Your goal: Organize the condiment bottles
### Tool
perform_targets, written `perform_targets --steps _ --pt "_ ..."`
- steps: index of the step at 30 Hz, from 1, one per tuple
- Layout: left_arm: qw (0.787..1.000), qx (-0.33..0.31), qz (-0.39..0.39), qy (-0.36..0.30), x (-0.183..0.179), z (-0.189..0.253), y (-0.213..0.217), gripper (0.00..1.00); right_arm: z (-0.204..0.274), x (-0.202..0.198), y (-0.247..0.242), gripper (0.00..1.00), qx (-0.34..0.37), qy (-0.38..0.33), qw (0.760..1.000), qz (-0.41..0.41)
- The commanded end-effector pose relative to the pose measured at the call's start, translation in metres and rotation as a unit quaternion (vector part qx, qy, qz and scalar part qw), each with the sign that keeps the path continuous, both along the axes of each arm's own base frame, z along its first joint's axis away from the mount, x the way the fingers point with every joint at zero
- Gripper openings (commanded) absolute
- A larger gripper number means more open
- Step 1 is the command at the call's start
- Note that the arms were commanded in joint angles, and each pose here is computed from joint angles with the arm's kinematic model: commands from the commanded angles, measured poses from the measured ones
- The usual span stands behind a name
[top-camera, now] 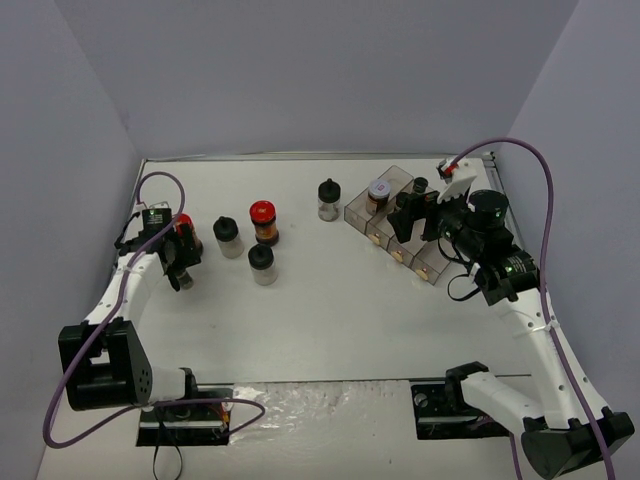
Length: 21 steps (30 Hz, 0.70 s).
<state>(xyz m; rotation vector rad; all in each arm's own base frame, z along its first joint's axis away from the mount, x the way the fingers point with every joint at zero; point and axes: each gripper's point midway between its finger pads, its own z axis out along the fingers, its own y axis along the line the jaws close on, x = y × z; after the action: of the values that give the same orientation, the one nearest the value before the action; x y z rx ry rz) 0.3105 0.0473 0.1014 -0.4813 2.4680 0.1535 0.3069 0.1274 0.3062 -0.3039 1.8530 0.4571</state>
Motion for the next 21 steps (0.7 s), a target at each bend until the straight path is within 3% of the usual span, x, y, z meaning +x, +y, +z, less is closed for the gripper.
perform_targets --steps 1,4,11,15,21 --pt "0.999 0.004 -0.003 -0.041 0.013 0.018 0.003 0.67 0.019 0.001 0.001 1.00 0.009 -0.035 0.999 0.005" --pt "0.999 0.003 -0.006 -0.044 0.010 0.017 0.002 0.59 0.019 0.000 0.000 1.00 0.009 -0.034 0.999 0.004" --pt "0.999 0.001 -0.021 -0.042 0.005 0.021 -0.002 0.16 0.019 -0.004 0.000 1.00 0.013 -0.034 0.999 0.004" --pt "0.999 -0.012 -0.031 -0.041 0.000 0.029 -0.008 0.01 0.021 -0.007 -0.001 1.00 0.015 -0.038 0.999 0.004" --pt "0.995 -0.057 -0.071 -0.042 -0.022 0.060 -0.048 0.00 0.027 -0.011 -0.003 1.00 0.013 -0.042 0.999 0.001"
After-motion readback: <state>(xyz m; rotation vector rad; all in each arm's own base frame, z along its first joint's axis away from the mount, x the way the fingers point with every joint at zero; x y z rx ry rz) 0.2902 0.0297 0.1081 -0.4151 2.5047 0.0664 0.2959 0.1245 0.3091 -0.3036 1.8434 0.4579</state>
